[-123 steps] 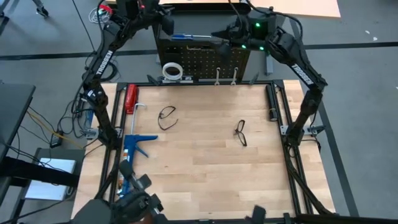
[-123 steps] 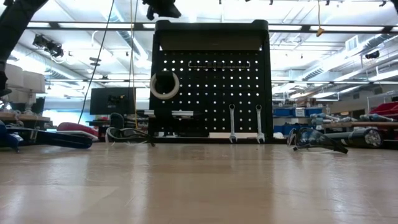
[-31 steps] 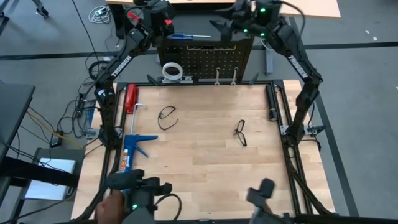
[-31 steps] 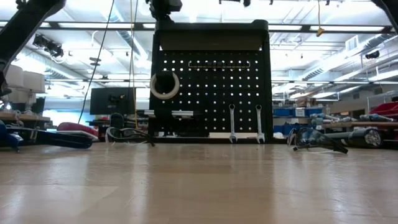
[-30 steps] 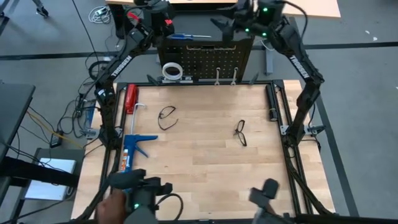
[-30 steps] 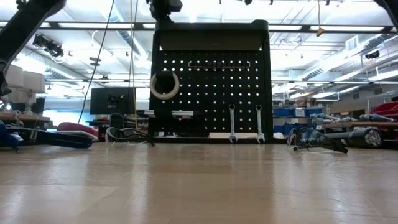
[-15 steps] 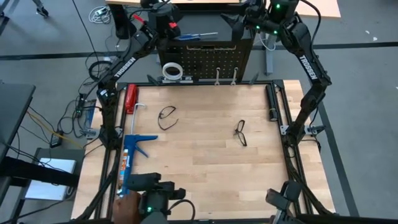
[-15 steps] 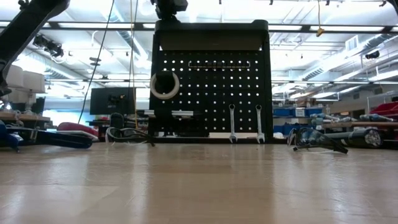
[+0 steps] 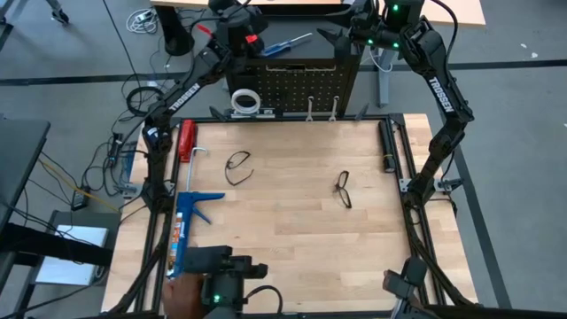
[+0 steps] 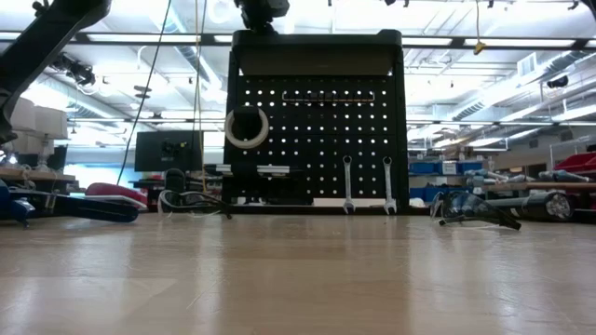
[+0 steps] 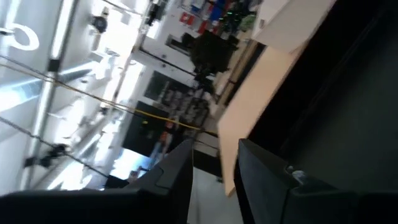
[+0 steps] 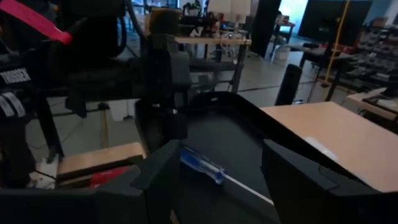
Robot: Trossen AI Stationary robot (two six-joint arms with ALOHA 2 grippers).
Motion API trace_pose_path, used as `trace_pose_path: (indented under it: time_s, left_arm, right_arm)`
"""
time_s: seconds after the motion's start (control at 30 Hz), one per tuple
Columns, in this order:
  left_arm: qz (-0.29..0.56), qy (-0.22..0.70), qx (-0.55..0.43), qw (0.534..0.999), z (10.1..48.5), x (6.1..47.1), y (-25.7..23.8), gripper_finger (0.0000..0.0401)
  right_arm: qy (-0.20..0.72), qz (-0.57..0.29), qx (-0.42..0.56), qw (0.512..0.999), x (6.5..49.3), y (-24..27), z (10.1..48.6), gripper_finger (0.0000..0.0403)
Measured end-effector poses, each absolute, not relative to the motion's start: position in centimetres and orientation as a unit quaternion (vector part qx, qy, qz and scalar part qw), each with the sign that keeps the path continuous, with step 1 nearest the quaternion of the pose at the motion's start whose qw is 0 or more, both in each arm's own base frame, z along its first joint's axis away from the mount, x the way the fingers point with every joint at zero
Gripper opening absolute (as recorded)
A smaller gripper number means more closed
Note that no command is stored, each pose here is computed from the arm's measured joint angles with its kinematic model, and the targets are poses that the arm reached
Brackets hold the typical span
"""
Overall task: Hang tools onto peg board
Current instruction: Remove the blue screwdriver from the black pegboard
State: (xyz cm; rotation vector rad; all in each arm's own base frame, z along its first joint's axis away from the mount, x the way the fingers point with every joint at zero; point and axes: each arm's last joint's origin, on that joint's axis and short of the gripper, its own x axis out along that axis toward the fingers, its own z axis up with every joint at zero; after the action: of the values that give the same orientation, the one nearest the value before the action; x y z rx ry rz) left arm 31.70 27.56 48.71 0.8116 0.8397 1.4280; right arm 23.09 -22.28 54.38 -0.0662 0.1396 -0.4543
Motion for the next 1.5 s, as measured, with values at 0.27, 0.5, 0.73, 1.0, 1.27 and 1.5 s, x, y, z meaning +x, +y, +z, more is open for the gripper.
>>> trace_pose_path:
  time_s: [0.27, 0.5, 0.73, 1.0, 1.27, 1.5]
  left_arm:
    - [0.637, 0.33, 0.385, 0.58, 50.3, 31.4, 27.7, 0.0133]
    - [0.648, 0.266, 0.389, 0.599, 51.3, 31.8, 27.0, 0.0133]
    - [0.574, 0.24, 0.432, 0.652, 50.6, 34.1, 25.4, 0.0133]
    - [0.56, 0.251, 0.415, 0.671, 49.8, 35.3, 24.4, 0.0133]
    - [0.567, 0.296, 0.391, 0.662, 48.8, 34.0, 26.4, 0.0133]
    - [0.582, 0.304, 0.388, 0.647, 48.9, 32.6, 28.1, 0.0133]
  right_arm:
    - [0.063, -0.226, -0.048, 0.971, 23.0, -22.2, 54.6, 0.0227]
    - [0.065, -0.244, -0.046, 0.967, 23.2, -22.1, 54.6, 0.0226]
    - [0.065, -0.246, -0.041, 0.966, 23.2, -22.2, 54.6, 0.0226]
    - [0.064, -0.246, -0.035, 0.966, 23.2, -22.2, 54.6, 0.0226]
    - [0.061, -0.236, -0.038, 0.969, 23.7, -21.7, 54.6, 0.0226]
    - [0.061, -0.22, -0.039, 0.973, 24.4, -20.9, 54.6, 0.0226]
